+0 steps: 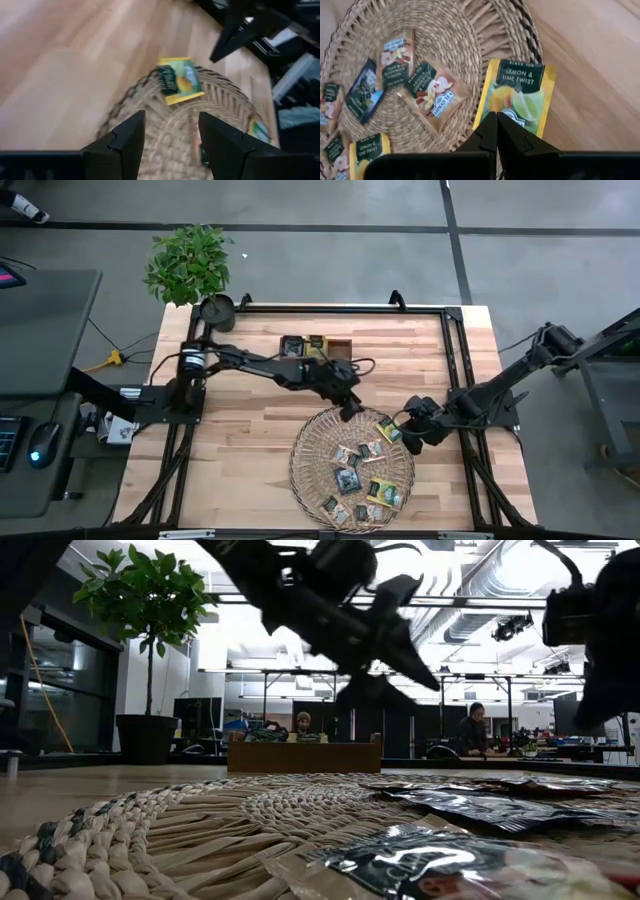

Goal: Pick & Place Tea
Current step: Put the yellow tea bag in the middle section of the wooden organizer

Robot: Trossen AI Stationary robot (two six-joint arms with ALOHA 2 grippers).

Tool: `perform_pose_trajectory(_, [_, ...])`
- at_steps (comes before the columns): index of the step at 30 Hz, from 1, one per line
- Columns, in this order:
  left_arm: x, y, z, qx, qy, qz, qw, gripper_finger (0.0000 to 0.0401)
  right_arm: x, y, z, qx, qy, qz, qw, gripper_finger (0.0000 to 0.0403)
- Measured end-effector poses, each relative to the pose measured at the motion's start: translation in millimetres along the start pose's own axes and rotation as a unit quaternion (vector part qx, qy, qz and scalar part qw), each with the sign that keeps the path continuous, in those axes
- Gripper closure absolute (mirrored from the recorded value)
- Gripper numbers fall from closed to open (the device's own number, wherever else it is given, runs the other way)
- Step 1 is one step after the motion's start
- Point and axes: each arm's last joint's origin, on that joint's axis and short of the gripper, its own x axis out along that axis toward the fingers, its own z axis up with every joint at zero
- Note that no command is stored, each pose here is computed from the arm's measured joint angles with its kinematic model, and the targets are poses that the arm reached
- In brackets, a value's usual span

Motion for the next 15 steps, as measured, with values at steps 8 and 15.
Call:
perform_pose_trajectory(8, [33.9,-14.8,17.6,0.003,0.02,-0.007,1.0,0.0219,11.7,-0.9,-11.4,-0.002,0.01,-0.017,1.0,0.0403])
perform_pose_trajectory(15, [46.2,-20.5,26.9,0.003,0.033,-0.016,0.999,0.0219,31.0,2.4,-18.6,-0.002,0.026,-0.032,0.999,0.0403])
